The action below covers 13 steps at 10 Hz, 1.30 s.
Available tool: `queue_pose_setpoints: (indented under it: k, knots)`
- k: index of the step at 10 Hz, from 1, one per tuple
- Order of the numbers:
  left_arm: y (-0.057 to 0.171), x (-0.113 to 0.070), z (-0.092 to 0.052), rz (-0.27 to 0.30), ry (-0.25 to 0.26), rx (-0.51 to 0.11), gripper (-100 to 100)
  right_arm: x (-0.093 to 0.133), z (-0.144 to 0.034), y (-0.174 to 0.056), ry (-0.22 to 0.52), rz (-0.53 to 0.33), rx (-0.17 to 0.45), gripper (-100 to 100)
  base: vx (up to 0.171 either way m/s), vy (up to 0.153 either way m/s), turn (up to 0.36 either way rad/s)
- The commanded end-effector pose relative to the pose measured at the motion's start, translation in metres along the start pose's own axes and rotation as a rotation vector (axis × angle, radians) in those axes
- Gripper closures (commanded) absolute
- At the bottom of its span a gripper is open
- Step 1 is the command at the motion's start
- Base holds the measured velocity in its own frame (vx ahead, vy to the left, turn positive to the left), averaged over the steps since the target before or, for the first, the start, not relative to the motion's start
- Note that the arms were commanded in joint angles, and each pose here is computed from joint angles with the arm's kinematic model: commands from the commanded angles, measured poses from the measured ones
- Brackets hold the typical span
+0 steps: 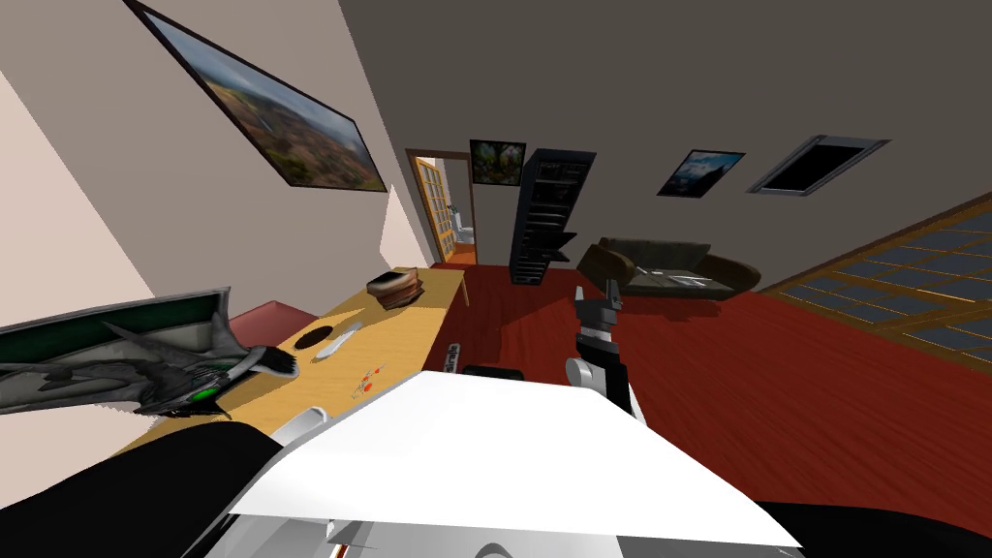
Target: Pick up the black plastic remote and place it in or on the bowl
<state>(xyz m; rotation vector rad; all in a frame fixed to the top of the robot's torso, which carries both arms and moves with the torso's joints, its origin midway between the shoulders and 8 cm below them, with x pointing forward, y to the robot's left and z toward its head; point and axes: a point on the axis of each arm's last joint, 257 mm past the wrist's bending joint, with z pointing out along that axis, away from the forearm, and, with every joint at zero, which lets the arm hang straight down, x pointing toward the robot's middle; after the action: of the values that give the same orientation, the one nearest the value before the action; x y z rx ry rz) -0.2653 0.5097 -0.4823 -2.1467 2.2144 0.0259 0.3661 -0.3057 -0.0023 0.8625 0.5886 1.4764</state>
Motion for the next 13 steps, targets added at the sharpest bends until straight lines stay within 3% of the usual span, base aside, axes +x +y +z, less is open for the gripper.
queue_pose_setpoints:
  k: [1,6,10,13]
  knots:
    - [-0.014,-0.018,-0.007,-0.008,-0.006,0.026,100,0.0,0.0,0.0,0.0,0.0,0.0,0,-0.012,-0.09,-0.068]
    - [-0.051,-0.057,-0.032,-0.022,-0.013,0.096,100,0.0,0.0,0.0,0.0,0.0,0.0,0,0.0,-0.074,-0.068]
    - [-0.067,-0.067,-0.045,-0.032,-0.003,0.123,100,0.0,0.0,0.0,0.0,0.0,0.0,0,0.039,-0.014,-0.043]
    - [-0.067,-0.066,-0.055,-0.049,0.012,0.107,100,0.0,0.0,0.0,0.0,-0.001,0.0,0,0.131,0.086,0.009]
